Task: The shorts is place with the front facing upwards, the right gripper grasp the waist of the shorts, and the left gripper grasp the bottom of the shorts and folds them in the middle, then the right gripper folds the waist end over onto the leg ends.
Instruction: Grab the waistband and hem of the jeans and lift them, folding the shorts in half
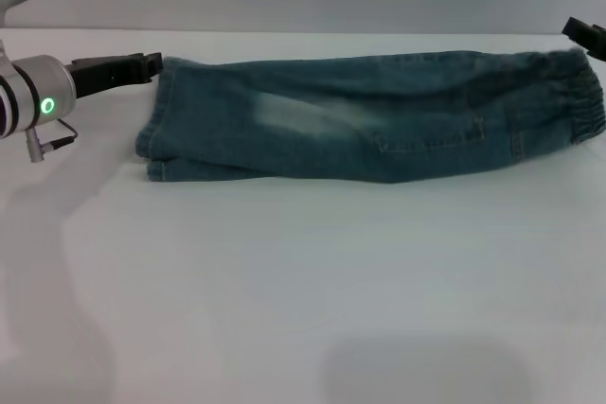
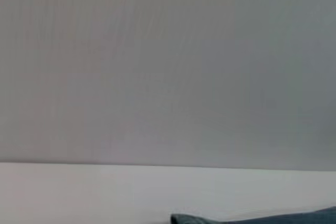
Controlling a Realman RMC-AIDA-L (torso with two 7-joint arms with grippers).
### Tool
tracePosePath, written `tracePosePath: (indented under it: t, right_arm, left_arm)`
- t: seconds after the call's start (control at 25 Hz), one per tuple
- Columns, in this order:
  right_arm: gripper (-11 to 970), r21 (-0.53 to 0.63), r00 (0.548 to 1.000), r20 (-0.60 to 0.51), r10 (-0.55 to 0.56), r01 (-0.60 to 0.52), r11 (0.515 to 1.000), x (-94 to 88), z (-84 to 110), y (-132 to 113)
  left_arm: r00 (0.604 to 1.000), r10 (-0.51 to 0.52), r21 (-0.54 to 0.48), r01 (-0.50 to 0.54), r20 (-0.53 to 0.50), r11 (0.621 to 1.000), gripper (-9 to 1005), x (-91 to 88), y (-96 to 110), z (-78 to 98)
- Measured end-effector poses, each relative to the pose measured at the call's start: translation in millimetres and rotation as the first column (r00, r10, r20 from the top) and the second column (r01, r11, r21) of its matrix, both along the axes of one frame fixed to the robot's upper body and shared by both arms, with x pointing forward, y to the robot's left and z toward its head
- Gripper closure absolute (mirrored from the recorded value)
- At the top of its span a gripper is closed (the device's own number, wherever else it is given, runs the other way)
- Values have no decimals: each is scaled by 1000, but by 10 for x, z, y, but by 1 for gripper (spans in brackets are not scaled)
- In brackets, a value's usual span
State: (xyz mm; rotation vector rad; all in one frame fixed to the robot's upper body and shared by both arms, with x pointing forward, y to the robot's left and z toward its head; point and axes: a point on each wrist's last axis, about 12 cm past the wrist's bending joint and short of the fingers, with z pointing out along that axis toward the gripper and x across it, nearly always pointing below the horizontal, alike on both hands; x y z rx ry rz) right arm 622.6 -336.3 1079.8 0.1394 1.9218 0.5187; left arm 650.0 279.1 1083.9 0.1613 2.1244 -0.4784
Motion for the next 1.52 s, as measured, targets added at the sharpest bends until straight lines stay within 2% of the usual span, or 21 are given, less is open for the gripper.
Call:
tracePosePath:
  t: [0.04,0.2,0.36,0.4,0.48,0.6,0.64,0.68,0.84,1.0,1.16,1.36,1.52]
  right_arm:
    - [726,0,1000,0,0,0,1000,0,-1,0]
    - [546,-8,1000,-2,-8,7,1000,-17,-19,-17]
    - [432,-11,1000,4,6,-6,1000,-31,-22,-10]
    - [404,-6,999,8,39,-39,999,-53,-23,22]
    - [396,-4,998,10,60,-60,998,-72,-26,37]
    - [385,-10,993,21,114,-113,993,-168,-13,-23]
    - [381,-4,989,36,145,-145,989,-241,33,-125]
    - [377,-4,989,36,145,-145,989,-241,33,-125]
    - [362,10,973,13,231,-231,973,-348,204,-387]
    - [346,-25,952,-107,286,-290,957,-337,397,-629]
    - [331,-94,943,-210,258,-282,955,-274,576,-794]
    - [312,-167,924,-307,227,-287,943,-144,708,-820]
    - [297,-220,900,-376,220,-317,923,-43,717,-764]
  left_arm:
    - [1000,2,-2,-2,1,1000,913,2,-3,-2]
    - [1000,3,-11,-2,12,1000,773,7,-19,7]
    - [1000,-6,-16,7,15,1000,612,-7,-32,-3]
    - [1000,-10,-21,10,16,1000,566,-10,-40,-3]
    - [1000,-16,-31,17,17,999,475,-16,-54,-3]
    - [999,-31,-53,32,17,998,426,-37,-77,-5]
    - [999,-36,-62,37,18,997,410,-46,-82,-7]
    - [999,-39,-68,40,18,997,394,-54,-82,-8]
    - [999,-44,-84,45,17,995,329,-90,-65,-27]
    - [999,-46,-97,47,15,994,323,-109,-62,-37]
    - [998,-57,-114,58,12,992,321,-128,-81,-44]
    - [998,-68,-142,70,14,987,322,-148,-112,-50]
    - [997,-77,-179,78,14,981,322,-178,-144,-67]
